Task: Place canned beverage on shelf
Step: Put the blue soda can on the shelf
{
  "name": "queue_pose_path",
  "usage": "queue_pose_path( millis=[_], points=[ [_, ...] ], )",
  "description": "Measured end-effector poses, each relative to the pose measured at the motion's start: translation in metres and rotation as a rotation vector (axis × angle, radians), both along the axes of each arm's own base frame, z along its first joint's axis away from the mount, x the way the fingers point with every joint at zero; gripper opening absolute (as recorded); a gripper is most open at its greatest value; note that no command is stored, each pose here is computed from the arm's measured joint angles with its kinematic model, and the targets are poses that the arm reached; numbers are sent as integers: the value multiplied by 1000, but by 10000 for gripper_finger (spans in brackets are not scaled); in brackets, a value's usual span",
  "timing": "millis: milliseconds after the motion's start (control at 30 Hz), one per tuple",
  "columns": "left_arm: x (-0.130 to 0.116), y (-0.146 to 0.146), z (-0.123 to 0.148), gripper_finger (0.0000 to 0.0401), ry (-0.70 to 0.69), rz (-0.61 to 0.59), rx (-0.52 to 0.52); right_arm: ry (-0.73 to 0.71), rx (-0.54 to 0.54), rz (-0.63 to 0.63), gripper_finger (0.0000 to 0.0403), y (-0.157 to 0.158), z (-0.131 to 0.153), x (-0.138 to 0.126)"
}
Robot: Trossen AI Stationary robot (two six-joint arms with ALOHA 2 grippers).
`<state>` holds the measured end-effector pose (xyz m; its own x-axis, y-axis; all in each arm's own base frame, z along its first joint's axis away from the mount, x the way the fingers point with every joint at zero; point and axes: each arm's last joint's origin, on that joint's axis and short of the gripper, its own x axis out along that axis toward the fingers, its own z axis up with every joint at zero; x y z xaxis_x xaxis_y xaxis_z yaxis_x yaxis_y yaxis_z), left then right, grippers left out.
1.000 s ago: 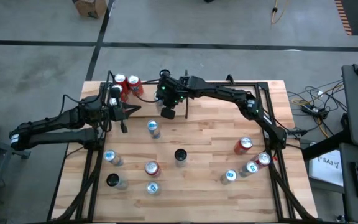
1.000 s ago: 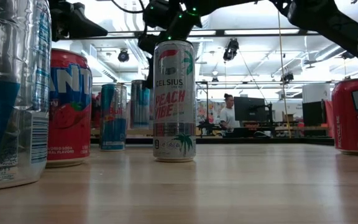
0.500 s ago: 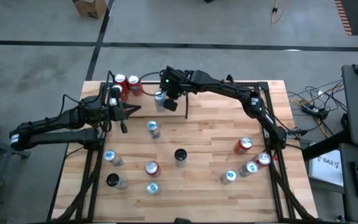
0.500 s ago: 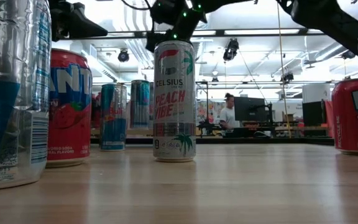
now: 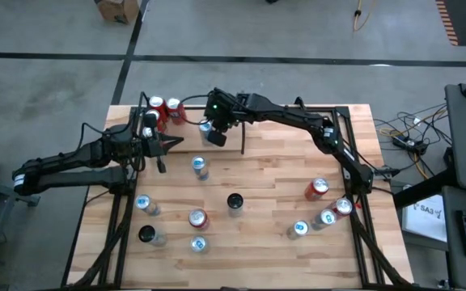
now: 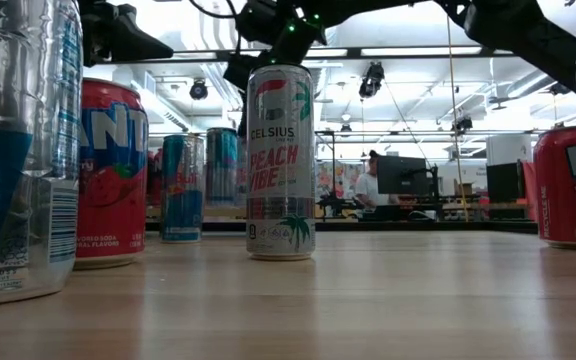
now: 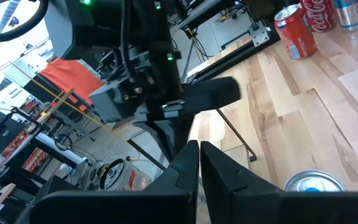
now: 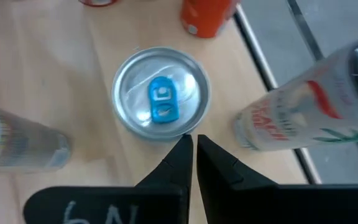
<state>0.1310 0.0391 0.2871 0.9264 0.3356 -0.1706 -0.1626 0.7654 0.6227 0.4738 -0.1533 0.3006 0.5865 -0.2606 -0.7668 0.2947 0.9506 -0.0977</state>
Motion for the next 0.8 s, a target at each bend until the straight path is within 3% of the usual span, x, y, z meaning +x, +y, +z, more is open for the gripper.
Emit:
queue_pose_path(
  millis=[500, 633, 800],
  points=[
    [0, 0, 0, 0, 0, 0, 0, 20, 13, 55, 13, 23, 4, 1],
    [0, 0, 1, 0, -7, 0, 2, -38, 81, 145, 13, 25, 7, 4],
    [0, 0, 1, 0, -14, 0, 4, -103, 57, 183, 13, 27, 1, 17]
  ],
)
